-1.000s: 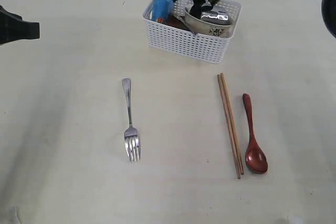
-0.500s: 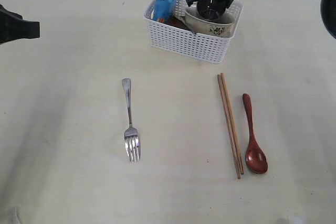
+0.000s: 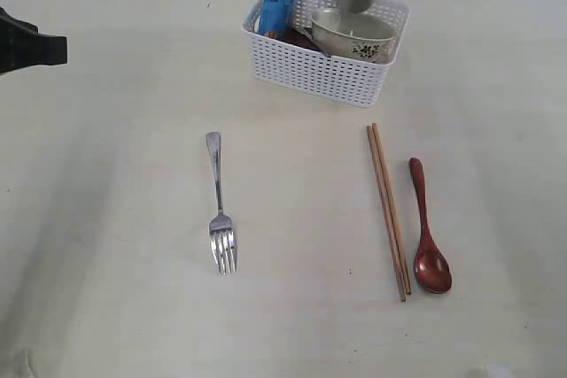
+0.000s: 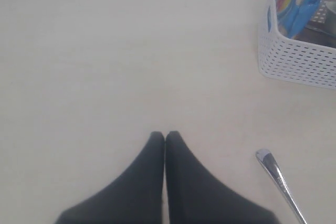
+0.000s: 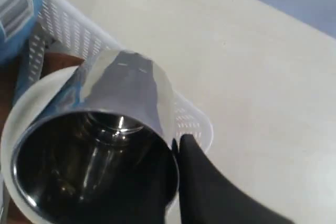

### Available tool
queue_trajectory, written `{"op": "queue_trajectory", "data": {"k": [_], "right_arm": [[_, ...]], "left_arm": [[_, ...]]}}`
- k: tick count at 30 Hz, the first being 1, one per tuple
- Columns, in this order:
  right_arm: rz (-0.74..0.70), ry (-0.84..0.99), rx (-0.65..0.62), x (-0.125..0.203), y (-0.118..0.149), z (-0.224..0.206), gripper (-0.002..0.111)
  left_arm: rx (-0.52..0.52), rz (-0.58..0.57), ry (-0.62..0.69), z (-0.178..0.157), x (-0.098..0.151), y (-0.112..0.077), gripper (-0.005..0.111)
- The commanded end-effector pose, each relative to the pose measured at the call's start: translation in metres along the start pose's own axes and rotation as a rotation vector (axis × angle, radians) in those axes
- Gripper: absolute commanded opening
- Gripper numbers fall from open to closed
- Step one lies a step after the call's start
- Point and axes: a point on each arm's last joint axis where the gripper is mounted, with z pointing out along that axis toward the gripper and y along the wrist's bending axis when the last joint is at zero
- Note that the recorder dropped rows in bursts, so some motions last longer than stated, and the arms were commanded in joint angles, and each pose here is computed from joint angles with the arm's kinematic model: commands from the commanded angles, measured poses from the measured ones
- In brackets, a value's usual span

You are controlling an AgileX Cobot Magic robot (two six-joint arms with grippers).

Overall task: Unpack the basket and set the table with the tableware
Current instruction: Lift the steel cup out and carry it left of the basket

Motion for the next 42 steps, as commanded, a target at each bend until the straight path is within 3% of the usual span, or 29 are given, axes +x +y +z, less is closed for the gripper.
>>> {"op": "queue_trajectory", "data": {"k": [1, 7, 17, 22, 31, 42], "right_arm": [[-0.027, -0.04, -0.081, -0.003, -0.008, -0.032, 0.0], [-0.127, -0.021, -0.283, 0.001, 0.019, -0.054, 0.0], [-0.342, -0.097, -0.388, 0.01, 0.112, -0.09, 0.0], [-0.401, -0.112, -0.419, 0.017, 0.152, -0.081, 0.0], [-0.434, -0.015, -0.407, 0.03, 0.177, -0.03, 0.0], [-0.436, 0.032, -0.343, 0.024, 0.185, -0.009, 0.0]], "left_arm": [[0.01, -0.007, 0.001, 0.0, 0.002, -0.002, 0.0], [0.01, -0.007, 0.001, 0.0, 0.002, -0.002, 0.0], [0.009, -0.007, 0.003, 0.0, 0.002, -0.002, 0.0], [0.003, -0.007, 0.019, 0.0, 0.003, -0.001, 0.0], [-0.001, -0.007, 0.031, 0.0, 0.004, -0.001, 0.0], [-0.001, -0.007, 0.031, 0.0, 0.004, -0.001, 0.0]]}}
